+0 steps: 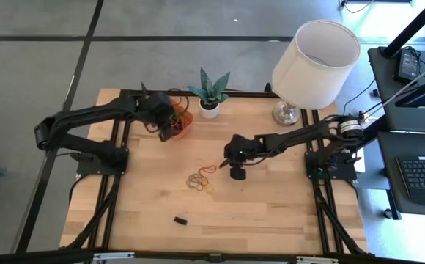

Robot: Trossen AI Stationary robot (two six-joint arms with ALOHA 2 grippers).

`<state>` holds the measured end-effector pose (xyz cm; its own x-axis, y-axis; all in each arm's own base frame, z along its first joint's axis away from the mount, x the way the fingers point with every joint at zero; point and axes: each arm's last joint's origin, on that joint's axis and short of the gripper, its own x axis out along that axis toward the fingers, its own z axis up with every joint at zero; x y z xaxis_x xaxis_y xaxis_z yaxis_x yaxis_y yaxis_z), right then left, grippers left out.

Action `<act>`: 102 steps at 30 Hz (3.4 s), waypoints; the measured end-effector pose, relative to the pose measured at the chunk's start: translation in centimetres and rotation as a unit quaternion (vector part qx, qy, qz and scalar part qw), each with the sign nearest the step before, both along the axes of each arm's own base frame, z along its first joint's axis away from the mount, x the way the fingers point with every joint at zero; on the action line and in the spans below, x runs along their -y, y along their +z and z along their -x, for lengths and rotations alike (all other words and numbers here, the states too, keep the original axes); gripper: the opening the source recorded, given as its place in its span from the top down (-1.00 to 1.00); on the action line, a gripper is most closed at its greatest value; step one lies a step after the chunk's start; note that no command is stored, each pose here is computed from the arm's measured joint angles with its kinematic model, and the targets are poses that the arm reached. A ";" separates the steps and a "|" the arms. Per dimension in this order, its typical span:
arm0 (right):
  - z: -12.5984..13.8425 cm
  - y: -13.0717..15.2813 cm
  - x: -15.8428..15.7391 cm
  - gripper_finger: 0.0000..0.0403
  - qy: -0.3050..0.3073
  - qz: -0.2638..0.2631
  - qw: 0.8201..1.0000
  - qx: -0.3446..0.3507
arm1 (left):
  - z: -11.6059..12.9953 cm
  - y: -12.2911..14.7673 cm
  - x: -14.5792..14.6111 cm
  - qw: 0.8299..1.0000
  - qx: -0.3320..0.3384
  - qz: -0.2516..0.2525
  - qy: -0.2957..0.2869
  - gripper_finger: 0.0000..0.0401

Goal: Pick and place rubber bands into bin
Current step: Put the yellow rubber band into the orange bin

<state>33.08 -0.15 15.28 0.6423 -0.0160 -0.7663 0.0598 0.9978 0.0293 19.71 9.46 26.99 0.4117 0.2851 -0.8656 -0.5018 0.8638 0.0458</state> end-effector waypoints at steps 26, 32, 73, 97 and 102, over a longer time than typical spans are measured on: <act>-0.8 -4.1 0.4 0.98 0.016 0.020 0.999 -0.040 | 0.9 -5.6 14.6 0.988 0.044 0.133 0.069 0.47; 0.6 1.3 0.6 0.99 -0.046 0.004 0.999 0.006 | 2.5 -7.3 14.4 0.992 0.034 0.120 0.034 0.60; -19.9 7.9 9.7 0.86 -0.184 0.142 0.960 0.157 | 8.1 -9.3 10.4 0.990 0.135 0.045 0.005 0.70; -15.5 11.6 5.2 0.93 -0.090 0.076 0.993 0.004 | 8.1 -9.2 10.3 0.992 0.127 0.009 -0.021 0.71; -14.3 9.8 1.2 0.95 -0.047 0.046 0.994 -0.091 | 7.9 -9.0 10.3 0.990 0.140 0.008 -0.024 0.71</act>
<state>47.33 -1.34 25.06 0.4859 -0.1453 -0.8619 0.1493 0.9854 -0.0820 11.85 -0.84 17.96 0.6496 0.2467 -0.7192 -0.4509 0.8866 -0.1031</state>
